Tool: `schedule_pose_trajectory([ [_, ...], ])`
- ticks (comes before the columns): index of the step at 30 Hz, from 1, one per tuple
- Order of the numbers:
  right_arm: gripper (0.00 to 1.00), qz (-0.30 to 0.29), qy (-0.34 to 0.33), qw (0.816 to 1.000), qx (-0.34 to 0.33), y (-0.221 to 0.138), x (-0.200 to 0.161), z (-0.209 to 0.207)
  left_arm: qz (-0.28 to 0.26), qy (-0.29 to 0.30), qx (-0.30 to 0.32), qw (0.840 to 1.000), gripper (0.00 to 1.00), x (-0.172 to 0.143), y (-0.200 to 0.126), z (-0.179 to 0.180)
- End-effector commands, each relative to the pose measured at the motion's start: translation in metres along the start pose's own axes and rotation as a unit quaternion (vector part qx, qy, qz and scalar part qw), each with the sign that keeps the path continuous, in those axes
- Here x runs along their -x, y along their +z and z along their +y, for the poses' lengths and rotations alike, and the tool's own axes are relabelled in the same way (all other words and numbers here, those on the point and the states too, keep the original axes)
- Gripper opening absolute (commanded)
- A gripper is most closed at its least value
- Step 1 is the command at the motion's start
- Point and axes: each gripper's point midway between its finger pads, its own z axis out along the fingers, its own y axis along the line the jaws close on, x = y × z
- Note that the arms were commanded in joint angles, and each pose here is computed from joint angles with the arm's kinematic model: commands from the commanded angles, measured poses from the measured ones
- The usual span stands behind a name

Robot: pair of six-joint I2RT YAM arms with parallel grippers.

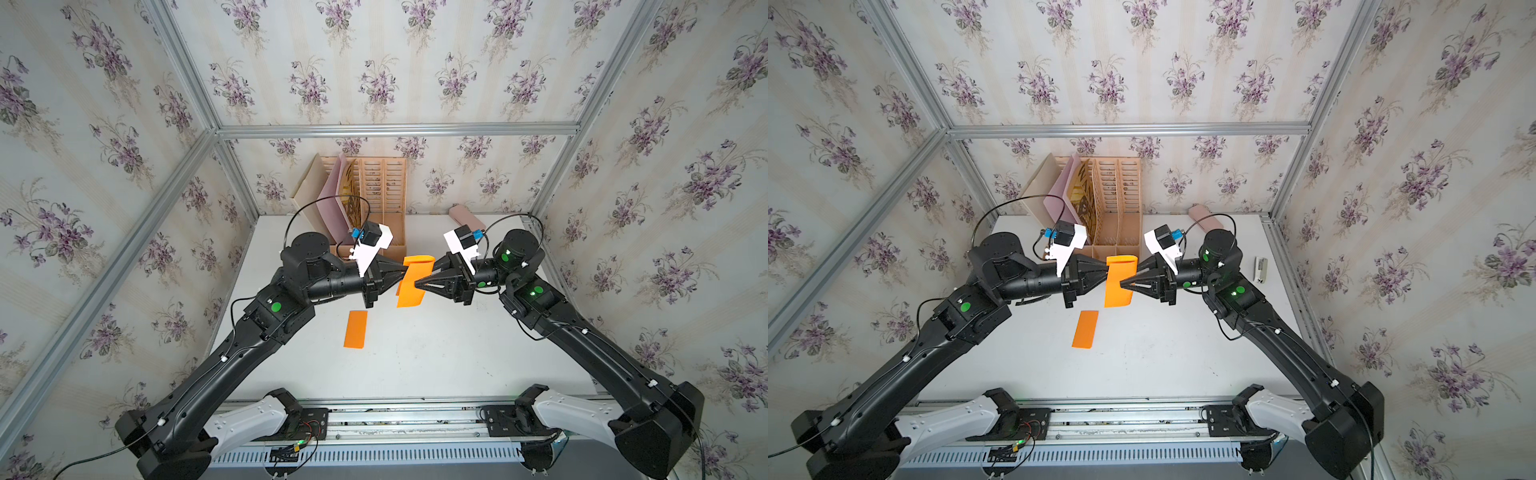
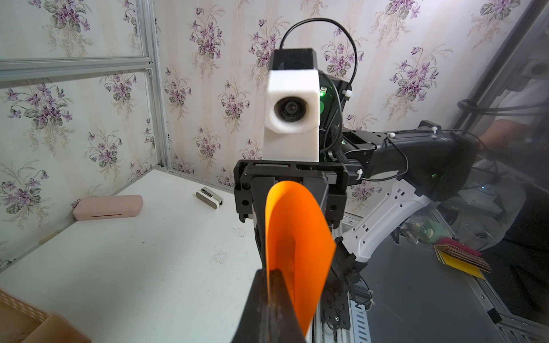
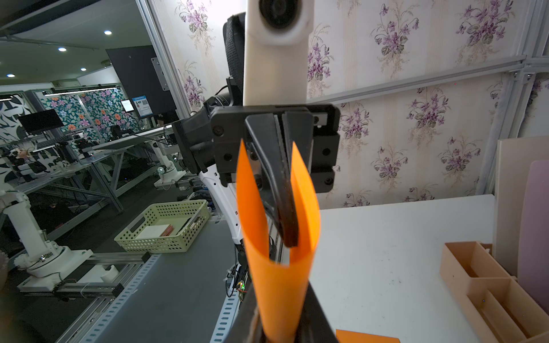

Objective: Fold the square paper along the opposite sides
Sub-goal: Fold the paper.

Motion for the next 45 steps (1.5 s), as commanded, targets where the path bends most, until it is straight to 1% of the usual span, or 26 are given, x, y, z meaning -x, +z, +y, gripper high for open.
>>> schedule_pose_trajectory([
  [1, 0.2, -0.004, -0.011, 1.0, 0.007, 0.0005, 0.0025, 0.0023, -0.013, 0.009, -0.005, 1.0, 0.0, 0.0068, -0.0003, -0.0021],
  [12, 0.18, -0.003, -0.009, 1.0, 0.009, 0.0016, 0.0013, 0.0022, -0.011, 0.009, -0.006, 1.0, 0.0, 0.0064, 0.0004, -0.0016],
  [31, 0.12, 0.0, -0.005, 1.0, 0.01, 0.0029, -0.0021, 0.0008, -0.011, 0.008, -0.005, 1.0, 0.0, 0.0055, 0.0005, -0.0016],
  [45, 0.12, 0.001, -0.003, 1.0, 0.01, 0.0031, -0.0035, 0.0009, -0.01, 0.012, -0.001, 1.0, 0.0, 0.0061, -0.0004, -0.0008],
])
